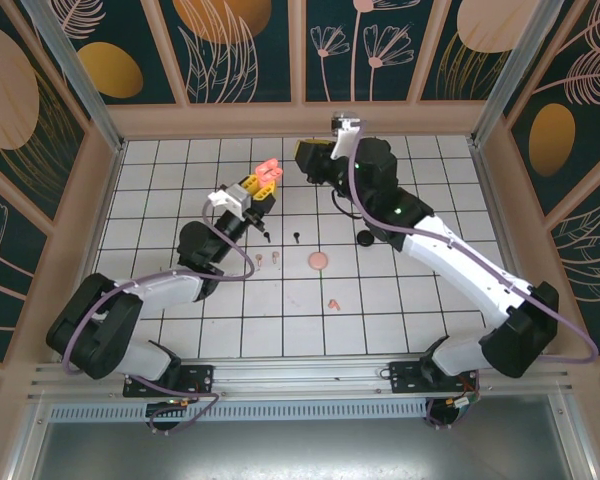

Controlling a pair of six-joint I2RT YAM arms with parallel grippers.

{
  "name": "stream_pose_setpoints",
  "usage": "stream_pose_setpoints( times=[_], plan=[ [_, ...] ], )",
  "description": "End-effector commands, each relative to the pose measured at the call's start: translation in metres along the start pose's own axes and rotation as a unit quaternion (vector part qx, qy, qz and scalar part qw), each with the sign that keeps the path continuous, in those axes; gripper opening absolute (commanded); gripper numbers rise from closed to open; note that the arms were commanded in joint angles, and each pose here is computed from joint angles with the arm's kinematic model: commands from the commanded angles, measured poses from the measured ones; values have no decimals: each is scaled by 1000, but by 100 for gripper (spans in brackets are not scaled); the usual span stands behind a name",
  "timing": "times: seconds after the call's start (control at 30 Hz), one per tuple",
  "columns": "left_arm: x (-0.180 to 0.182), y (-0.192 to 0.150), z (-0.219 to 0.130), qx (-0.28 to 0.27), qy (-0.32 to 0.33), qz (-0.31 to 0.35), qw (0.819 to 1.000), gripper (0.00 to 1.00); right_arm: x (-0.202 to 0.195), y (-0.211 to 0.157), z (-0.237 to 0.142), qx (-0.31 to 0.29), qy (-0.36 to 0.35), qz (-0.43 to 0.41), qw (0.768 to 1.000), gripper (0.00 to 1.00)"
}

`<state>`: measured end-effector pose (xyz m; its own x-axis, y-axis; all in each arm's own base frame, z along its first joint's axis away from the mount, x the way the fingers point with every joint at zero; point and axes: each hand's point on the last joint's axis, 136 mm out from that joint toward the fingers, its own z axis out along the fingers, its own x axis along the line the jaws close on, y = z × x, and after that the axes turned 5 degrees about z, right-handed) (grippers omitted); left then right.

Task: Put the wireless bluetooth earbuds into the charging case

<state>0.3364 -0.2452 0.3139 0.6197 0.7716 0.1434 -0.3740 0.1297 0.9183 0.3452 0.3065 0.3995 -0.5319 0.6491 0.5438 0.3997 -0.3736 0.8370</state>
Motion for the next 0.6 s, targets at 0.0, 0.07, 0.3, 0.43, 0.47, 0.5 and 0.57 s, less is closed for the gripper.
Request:
stream_pose_setpoints(
  times=[0.0, 0.07, 0.3, 0.43, 0.47, 0.5, 0.57],
  plan=[
    [15, 20, 6, -47, 62, 60, 995, 0, 35, 25, -21, -55, 89, -17, 994, 24],
    [14, 23, 9, -58, 78, 74, 993, 0, 40, 26, -29, -67, 107, -17, 992, 24],
    [7, 34, 22, -101, 108, 121, 982, 0, 45, 24, -41, -91, 145, -8, 985, 24],
    [3, 36, 30, -119, 108, 122, 979, 0, 50, 23, -42, -104, 165, -5, 981, 24],
    [3, 38, 31, -123, 107, 122, 979, 0, 50, 23, -42, -107, 169, -4, 980, 24],
    [2, 38, 33, -125, 106, 122, 979, 0, 49, 23, -41, -111, 169, -2, 979, 24],
    [1, 39, 34, -131, 104, 119, 979, 0, 48, 23, -40, -119, 173, 2, 978, 24]
  ],
)
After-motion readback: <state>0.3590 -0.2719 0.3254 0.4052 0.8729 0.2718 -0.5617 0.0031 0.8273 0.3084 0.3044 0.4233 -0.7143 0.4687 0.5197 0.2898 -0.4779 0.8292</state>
